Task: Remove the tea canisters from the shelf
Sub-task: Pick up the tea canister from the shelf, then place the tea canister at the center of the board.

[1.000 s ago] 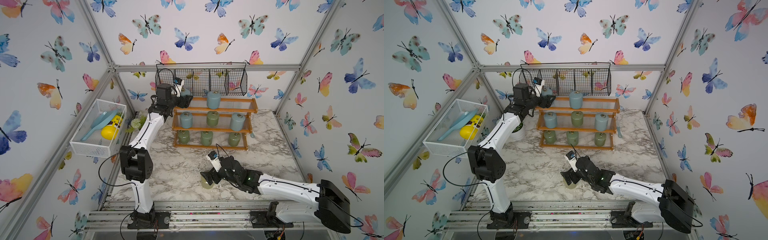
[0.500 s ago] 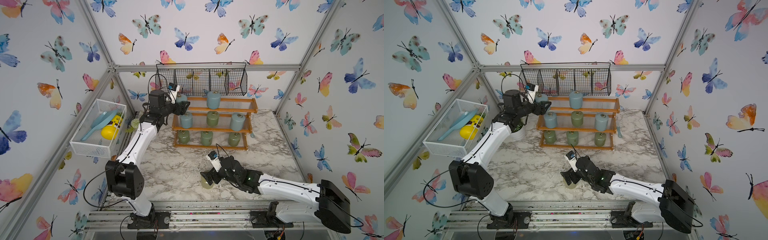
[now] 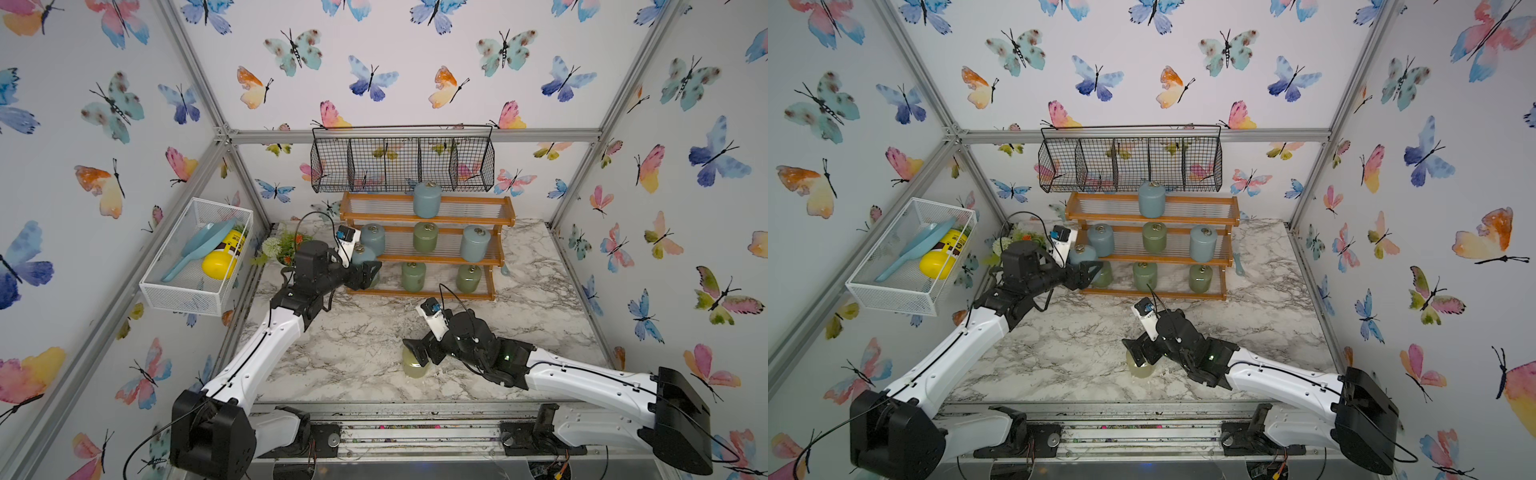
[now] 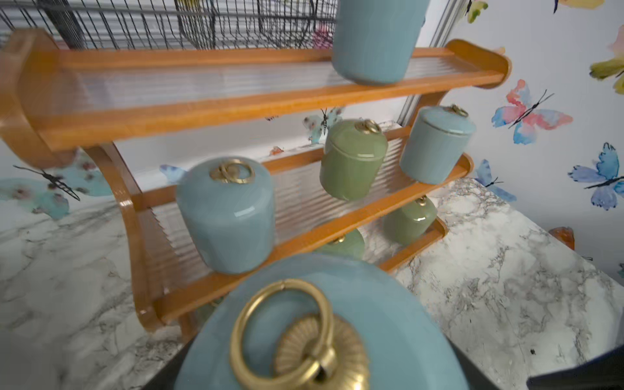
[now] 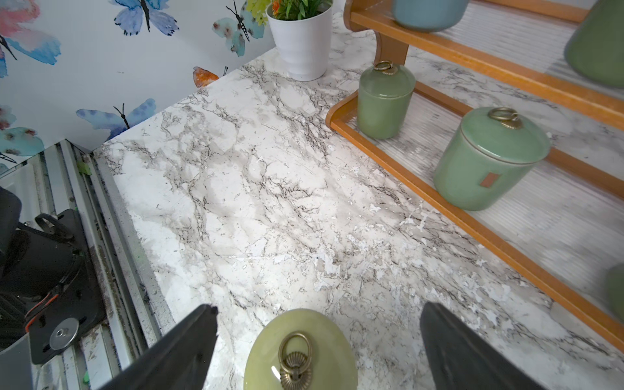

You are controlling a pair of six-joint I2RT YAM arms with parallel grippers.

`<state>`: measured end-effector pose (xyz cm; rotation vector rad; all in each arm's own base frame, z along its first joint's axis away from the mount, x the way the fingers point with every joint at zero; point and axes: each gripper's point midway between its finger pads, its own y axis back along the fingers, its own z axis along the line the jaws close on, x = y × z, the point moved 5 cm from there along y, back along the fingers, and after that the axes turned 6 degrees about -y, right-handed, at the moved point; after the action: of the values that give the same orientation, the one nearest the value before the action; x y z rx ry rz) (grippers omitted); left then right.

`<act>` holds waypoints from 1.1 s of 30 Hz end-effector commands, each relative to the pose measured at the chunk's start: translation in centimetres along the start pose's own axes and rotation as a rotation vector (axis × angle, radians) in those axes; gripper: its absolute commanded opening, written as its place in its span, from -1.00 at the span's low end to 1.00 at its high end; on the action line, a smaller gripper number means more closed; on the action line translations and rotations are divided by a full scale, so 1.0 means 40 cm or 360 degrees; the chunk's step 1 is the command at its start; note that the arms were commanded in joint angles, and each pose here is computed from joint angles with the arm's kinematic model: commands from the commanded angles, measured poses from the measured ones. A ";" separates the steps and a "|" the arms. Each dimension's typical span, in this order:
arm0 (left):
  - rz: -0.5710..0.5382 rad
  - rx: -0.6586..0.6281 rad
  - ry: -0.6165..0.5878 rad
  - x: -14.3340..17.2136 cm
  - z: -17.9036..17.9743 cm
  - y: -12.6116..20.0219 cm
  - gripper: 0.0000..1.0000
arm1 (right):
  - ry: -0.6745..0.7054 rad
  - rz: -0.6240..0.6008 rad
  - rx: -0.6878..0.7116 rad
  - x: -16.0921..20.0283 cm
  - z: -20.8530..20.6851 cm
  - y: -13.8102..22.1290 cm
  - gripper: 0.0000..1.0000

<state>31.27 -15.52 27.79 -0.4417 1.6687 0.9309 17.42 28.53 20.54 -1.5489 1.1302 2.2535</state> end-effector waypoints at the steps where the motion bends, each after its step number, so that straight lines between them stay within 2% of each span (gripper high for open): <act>1: -0.0202 -0.0021 0.0011 -0.013 -0.029 0.040 0.30 | 0.0011 -0.0060 0.0072 -0.028 -0.011 0.026 0.99; 11: -0.0074 -0.0009 0.0217 0.213 -0.115 0.031 0.30 | 0.0024 -0.0074 0.0164 -0.030 -0.033 0.051 0.99; 22: 0.0054 0.0007 0.0231 0.380 -0.186 0.029 0.34 | -0.0009 -0.0077 0.0188 -0.018 -0.043 0.069 0.99; 33: 0.0168 0.0028 0.0269 0.487 -0.215 0.019 0.35 | -0.0023 -0.0028 0.0170 -0.005 -0.038 0.045 0.99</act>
<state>18.26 -17.39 8.52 -0.3258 1.8886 1.0655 17.68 26.32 22.11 -1.5113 1.1752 2.1394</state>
